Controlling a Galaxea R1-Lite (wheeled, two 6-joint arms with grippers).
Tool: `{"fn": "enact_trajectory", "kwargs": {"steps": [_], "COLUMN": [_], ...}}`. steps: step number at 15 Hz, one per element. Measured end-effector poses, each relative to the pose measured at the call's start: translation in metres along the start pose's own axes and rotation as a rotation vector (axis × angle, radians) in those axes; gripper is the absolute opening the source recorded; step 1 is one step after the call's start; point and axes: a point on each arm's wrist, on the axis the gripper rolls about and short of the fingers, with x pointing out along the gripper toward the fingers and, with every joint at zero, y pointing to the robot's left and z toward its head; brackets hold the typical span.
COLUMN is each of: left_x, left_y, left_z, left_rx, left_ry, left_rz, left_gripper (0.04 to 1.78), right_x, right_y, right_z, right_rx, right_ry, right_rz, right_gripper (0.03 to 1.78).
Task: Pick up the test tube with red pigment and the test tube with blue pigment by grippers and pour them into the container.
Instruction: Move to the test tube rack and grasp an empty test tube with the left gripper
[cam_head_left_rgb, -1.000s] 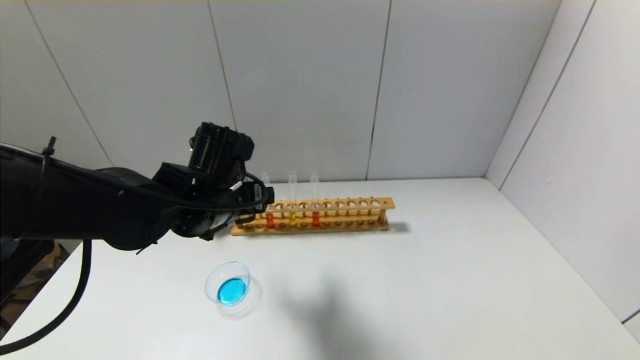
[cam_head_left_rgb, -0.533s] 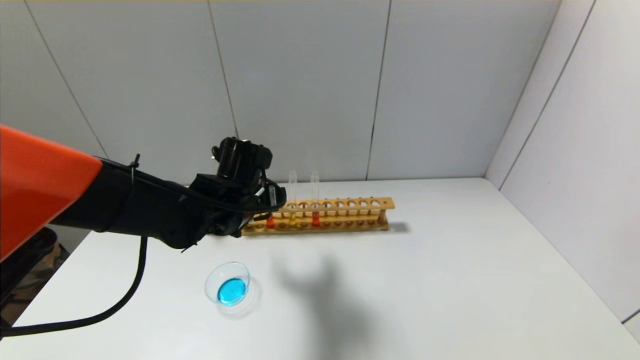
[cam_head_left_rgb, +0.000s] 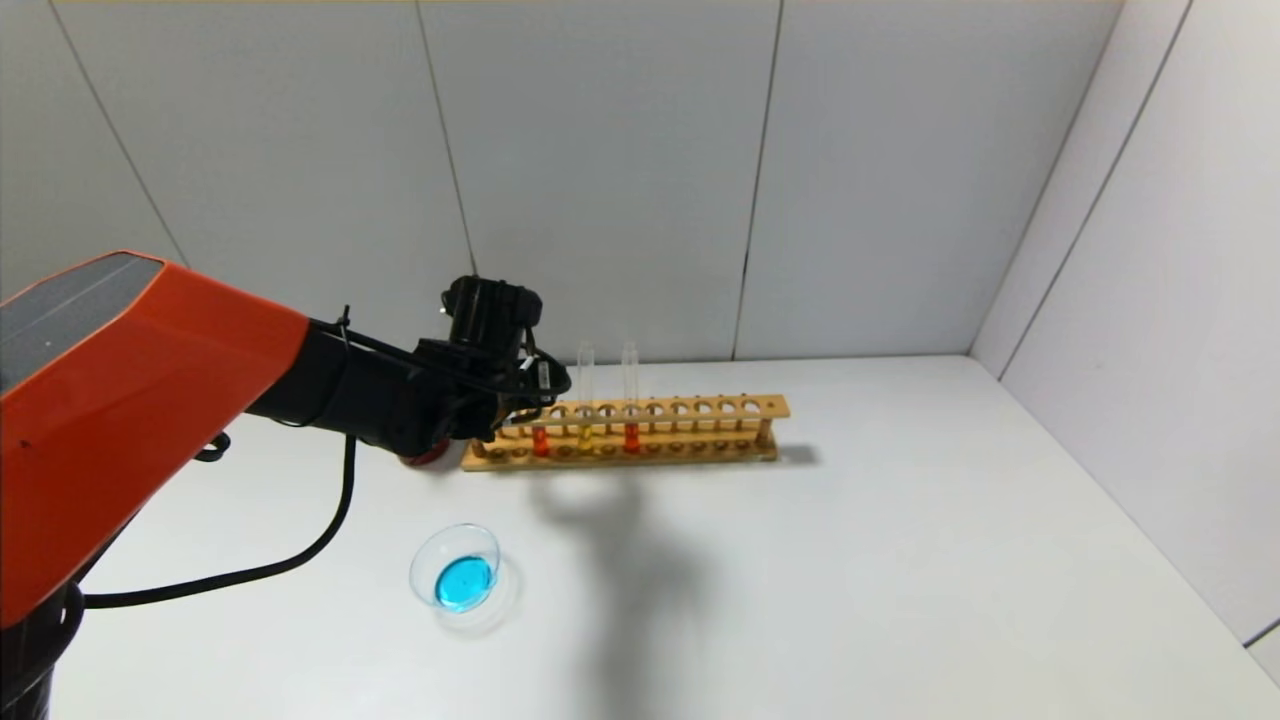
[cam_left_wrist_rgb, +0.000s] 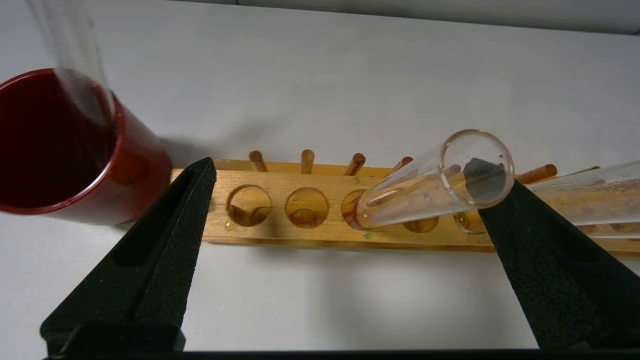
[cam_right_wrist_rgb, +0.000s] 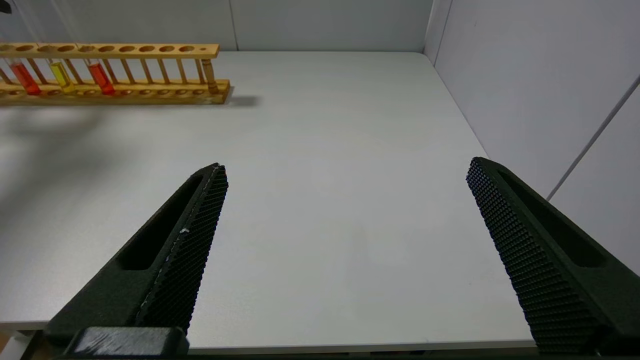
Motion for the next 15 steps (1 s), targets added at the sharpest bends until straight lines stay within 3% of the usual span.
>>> {"fn": "enact_trajectory", "kwargs": {"steps": [5, 8, 11, 15], "left_x": [0.011, 0.012, 0.013, 0.015], "left_y": [-0.002, -0.005, -0.006, -0.01], "left_z": [-0.006, -0.006, -0.007, -0.009], "left_rx": [0.056, 0.067, 0.089, 0.089], "left_ry": [0.014, -0.005, -0.007, -0.022], "left_rz": [-0.005, -0.016, -0.019, -0.036], "left_gripper": [1.74, 1.58, 1.18, 0.46], "right_x": [0.0, 0.0, 0.0, 0.0], "right_y": [0.0, 0.0, 0.0, 0.0], "right_z": [0.0, 0.0, 0.0, 0.0], "right_rx": [0.001, 0.0, 0.0, 0.0], "right_ry": [0.0, 0.0, 0.0, 0.0], "right_rz": [0.0, 0.0, 0.0, 0.0], "right_gripper": [1.75, 1.75, 1.75, 1.75]}}
